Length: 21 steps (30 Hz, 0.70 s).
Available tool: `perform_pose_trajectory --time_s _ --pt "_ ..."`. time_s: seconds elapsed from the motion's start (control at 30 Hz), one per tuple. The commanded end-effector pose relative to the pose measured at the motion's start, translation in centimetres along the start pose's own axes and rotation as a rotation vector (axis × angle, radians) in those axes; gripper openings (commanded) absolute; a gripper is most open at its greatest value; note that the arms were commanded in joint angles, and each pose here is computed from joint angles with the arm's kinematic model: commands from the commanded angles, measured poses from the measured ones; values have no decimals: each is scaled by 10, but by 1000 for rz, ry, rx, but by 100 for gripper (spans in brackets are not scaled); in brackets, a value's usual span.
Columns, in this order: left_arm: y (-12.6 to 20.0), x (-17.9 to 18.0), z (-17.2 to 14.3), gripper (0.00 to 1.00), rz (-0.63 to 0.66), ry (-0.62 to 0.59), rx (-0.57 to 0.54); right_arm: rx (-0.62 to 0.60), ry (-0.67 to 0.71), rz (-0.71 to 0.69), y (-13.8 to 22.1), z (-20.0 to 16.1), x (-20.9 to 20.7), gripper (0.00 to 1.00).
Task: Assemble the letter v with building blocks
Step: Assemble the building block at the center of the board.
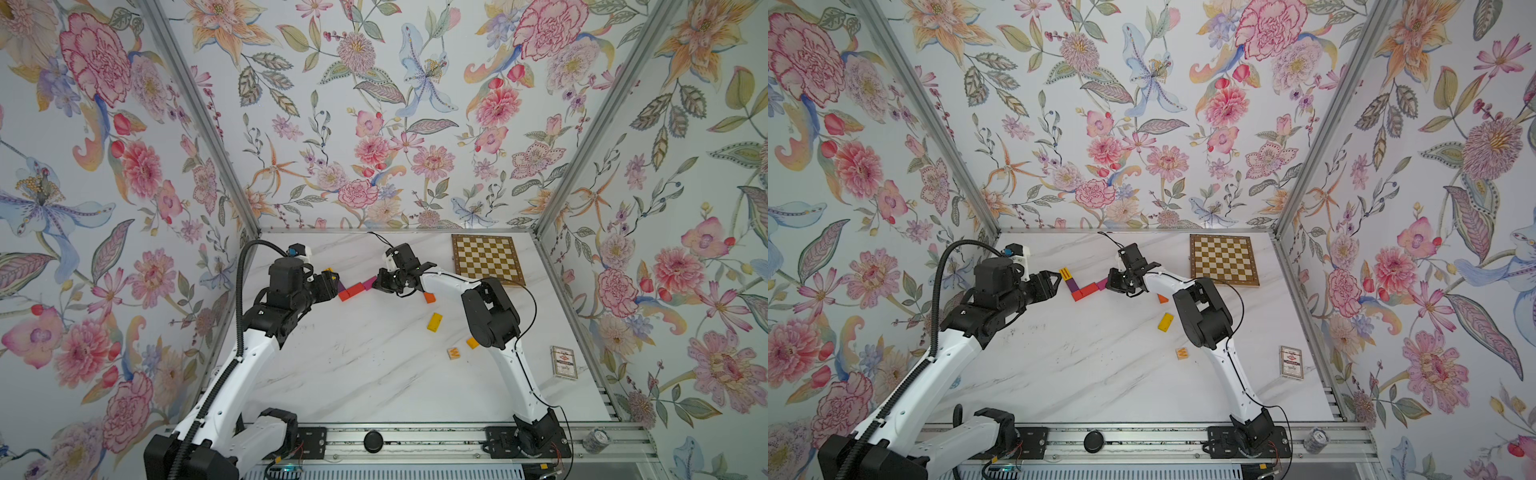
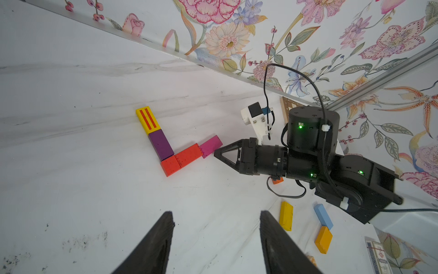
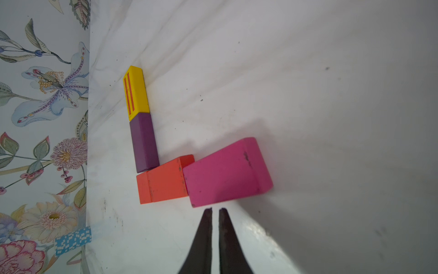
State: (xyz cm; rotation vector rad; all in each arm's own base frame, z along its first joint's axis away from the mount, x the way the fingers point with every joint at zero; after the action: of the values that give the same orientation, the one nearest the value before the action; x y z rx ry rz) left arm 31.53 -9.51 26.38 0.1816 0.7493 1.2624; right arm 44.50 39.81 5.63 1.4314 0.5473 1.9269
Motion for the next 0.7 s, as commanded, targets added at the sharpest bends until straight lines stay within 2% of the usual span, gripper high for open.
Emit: perform_pose_trajectory --time_s 0.0,0.67 --pt "3 5 -2 61 20 6 -5 28 -11 -4 -9 -6 -1 10" --pt "7 6 -3 61 31 -1 -8 38 -16 7 -15 -8 2 11"
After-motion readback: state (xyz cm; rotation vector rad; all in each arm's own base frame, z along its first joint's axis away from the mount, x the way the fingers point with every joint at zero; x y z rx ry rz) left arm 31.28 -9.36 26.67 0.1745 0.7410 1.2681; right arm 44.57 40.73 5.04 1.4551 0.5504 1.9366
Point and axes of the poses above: each gripper's point midway between its finger pads, its own y axis back along the fingers, its own x axis along the line the jaws close on, z = x × y, the point moved 3 cm from there along y, back along the fingers, and after that the axes turned 2 degrees about -y, right-handed, at the moved point
